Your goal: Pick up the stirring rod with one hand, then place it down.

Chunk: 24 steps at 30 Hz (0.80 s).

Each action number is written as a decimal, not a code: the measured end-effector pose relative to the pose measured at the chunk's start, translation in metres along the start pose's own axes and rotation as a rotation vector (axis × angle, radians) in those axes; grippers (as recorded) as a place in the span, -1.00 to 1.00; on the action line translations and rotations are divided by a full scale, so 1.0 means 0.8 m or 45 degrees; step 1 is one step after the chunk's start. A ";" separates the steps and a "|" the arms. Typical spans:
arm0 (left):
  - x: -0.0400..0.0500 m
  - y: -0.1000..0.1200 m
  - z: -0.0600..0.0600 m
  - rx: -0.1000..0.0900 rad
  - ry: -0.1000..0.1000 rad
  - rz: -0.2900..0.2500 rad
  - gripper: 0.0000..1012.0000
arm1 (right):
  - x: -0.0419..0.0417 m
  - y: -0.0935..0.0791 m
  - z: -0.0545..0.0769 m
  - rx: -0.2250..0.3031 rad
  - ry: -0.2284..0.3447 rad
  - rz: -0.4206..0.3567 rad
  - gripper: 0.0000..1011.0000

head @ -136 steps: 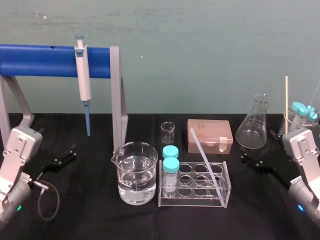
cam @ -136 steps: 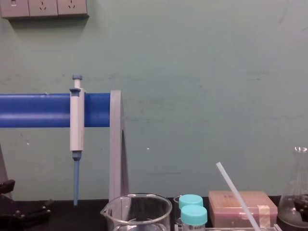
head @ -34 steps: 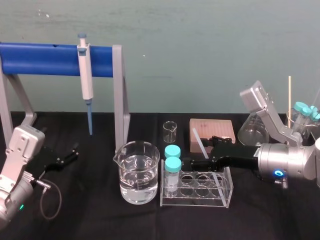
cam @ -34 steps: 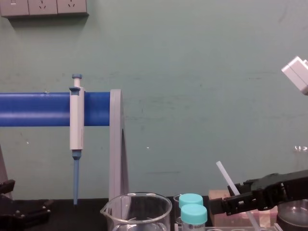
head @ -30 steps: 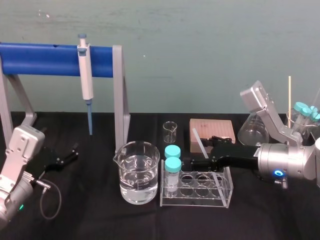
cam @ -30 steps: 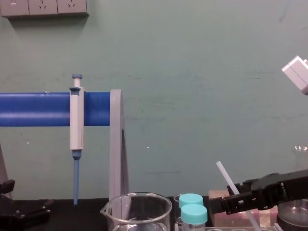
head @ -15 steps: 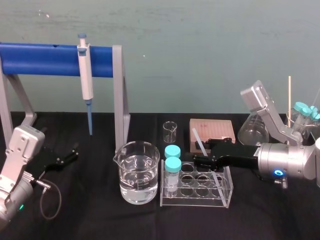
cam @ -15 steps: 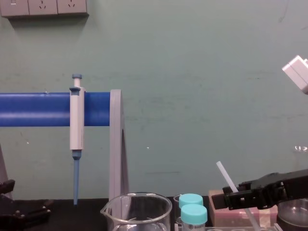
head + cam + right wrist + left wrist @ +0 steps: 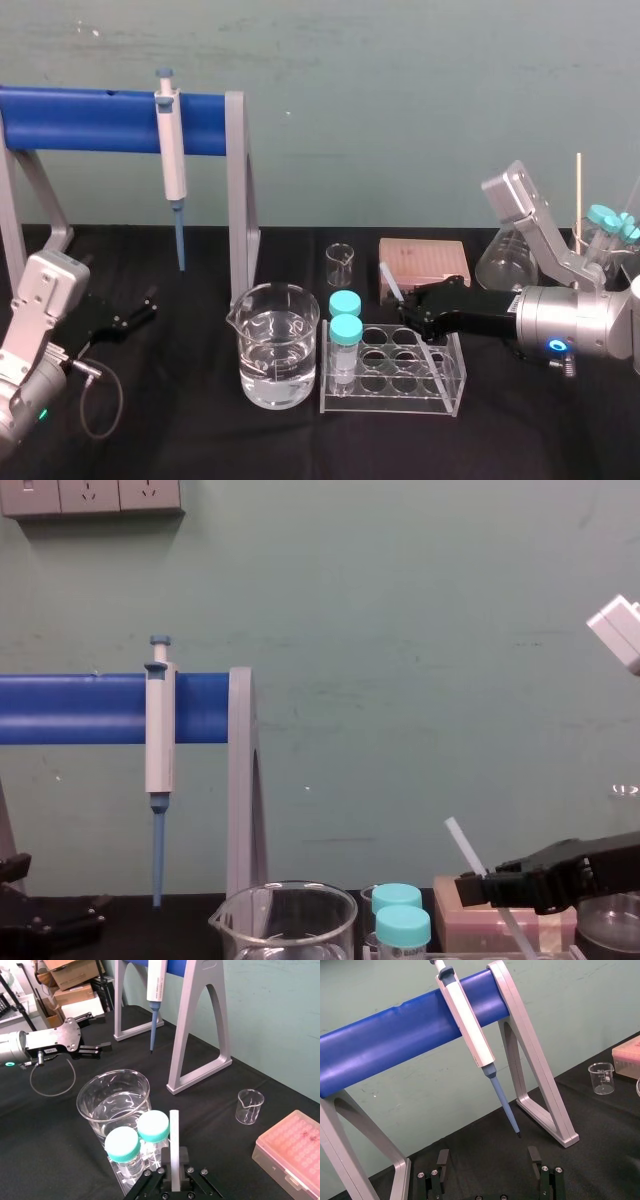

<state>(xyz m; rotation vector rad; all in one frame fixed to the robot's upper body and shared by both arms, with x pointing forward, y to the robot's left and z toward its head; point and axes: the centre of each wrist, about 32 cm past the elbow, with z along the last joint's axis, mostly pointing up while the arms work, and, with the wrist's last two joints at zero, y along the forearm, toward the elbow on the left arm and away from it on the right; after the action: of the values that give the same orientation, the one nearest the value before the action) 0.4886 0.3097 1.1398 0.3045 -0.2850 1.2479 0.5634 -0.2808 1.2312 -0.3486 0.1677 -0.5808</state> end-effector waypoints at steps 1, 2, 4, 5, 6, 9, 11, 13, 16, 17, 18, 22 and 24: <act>0.000 0.000 0.000 0.000 0.000 0.000 0.98 | 0.000 0.000 0.000 0.000 0.000 0.000 -0.82; 0.000 0.000 0.000 0.000 0.000 0.000 0.98 | 0.000 0.000 0.000 0.000 0.000 0.000 -0.86; 0.000 0.000 0.000 0.000 0.000 0.000 0.98 | 0.000 0.000 0.000 0.000 0.000 0.000 -0.86; 0.000 0.000 0.000 0.000 0.000 0.000 0.98 | 0.000 0.000 0.000 0.000 0.001 0.000 -0.86; 0.000 0.000 0.000 0.000 0.000 0.000 0.98 | 0.000 0.000 0.000 0.000 0.001 0.000 -0.86; 0.000 0.000 0.000 0.000 0.000 0.000 0.98 | 0.000 0.000 0.000 0.001 0.001 0.000 -0.86; 0.000 0.000 0.000 0.000 0.000 0.000 0.98 | 0.000 0.000 0.000 0.001 0.001 0.000 -0.86; 0.000 0.000 0.000 0.000 0.000 0.000 0.98 | 0.000 0.000 0.000 0.001 0.001 0.000 -0.86; 0.000 0.000 0.000 0.000 0.000 0.000 0.98 | 0.000 0.000 0.000 0.001 0.001 0.000 -0.86; 0.000 0.000 0.000 0.000 0.000 0.000 0.98 | 0.000 0.000 0.000 0.001 0.001 0.000 -0.86; 0.000 0.000 0.000 0.000 0.000 0.000 0.98 | 0.000 0.000 0.000 0.001 0.001 0.000 -0.86; 0.000 0.000 0.000 0.000 0.000 0.000 0.98 | -0.003 -0.001 -0.006 0.064 -0.027 -0.005 -0.86; 0.000 0.000 0.000 0.000 0.000 0.000 0.98 | -0.006 -0.002 -0.010 0.108 -0.043 -0.013 -0.86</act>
<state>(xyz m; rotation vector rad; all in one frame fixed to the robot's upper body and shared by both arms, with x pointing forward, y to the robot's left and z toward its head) 0.4886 0.3096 1.1398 0.3045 -0.2850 1.2479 0.5562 -0.2814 1.2244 -0.2773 0.1083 -0.5901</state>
